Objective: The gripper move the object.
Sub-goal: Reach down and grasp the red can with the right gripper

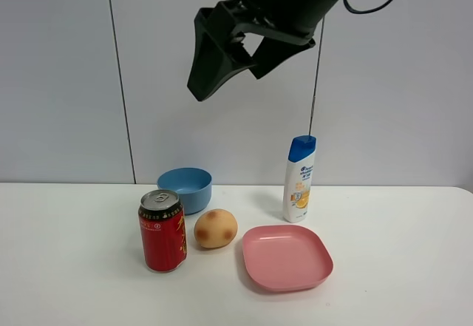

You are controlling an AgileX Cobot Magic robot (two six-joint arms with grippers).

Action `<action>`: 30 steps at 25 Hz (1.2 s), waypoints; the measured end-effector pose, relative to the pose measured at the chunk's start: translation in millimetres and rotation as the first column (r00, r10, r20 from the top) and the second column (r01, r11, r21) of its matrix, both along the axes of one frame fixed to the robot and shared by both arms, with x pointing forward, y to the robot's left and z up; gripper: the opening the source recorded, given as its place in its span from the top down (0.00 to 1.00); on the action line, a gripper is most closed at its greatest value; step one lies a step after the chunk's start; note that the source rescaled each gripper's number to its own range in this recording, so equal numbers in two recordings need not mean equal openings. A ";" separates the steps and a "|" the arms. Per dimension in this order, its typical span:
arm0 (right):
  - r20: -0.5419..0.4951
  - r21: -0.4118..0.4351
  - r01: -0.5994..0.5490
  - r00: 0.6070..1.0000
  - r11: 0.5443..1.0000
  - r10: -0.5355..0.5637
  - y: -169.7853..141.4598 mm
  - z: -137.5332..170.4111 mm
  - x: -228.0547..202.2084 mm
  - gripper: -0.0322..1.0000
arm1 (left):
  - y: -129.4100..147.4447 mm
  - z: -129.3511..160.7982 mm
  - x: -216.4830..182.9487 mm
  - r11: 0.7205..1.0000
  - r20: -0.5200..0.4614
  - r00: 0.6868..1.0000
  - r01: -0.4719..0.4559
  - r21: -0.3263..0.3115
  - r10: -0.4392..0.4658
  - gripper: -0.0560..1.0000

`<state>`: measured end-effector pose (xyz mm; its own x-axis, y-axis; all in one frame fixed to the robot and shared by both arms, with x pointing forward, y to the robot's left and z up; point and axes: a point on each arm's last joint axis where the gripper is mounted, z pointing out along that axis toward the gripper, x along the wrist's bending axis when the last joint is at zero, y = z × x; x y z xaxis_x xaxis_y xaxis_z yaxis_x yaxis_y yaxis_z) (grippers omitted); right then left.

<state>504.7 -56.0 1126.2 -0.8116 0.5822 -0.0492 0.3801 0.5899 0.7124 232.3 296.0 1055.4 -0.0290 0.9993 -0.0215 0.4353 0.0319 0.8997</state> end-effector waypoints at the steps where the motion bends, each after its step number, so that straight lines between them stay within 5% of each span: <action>1: -0.009 -0.011 -0.003 1.000 1.000 0.003 3.7 -2.4 4.4 0.00 | 0.0 0.0 0.0 1.000 0.000 1.000 0.000 0.000 0.000 0.00; 16: -0.099 -0.194 -0.101 0.992 0.976 0.083 49.1 -61.1 51.1 0.00 | 0.0 0.0 0.0 1.000 0.000 1.000 0.000 0.000 0.000 0.00; 30: -0.163 -0.241 -0.191 0.975 0.952 0.154 110.7 -129.7 66.2 0.00 | -0.1 0.0 0.0 1.000 0.000 1.000 0.001 -0.001 -0.001 0.00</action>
<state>570.9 54.7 996.5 -0.9077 0.4160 -0.0550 0.3419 0.8093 0.4775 232.4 295.9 1055.4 -0.0284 0.9993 -0.0223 0.4353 0.0325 0.8997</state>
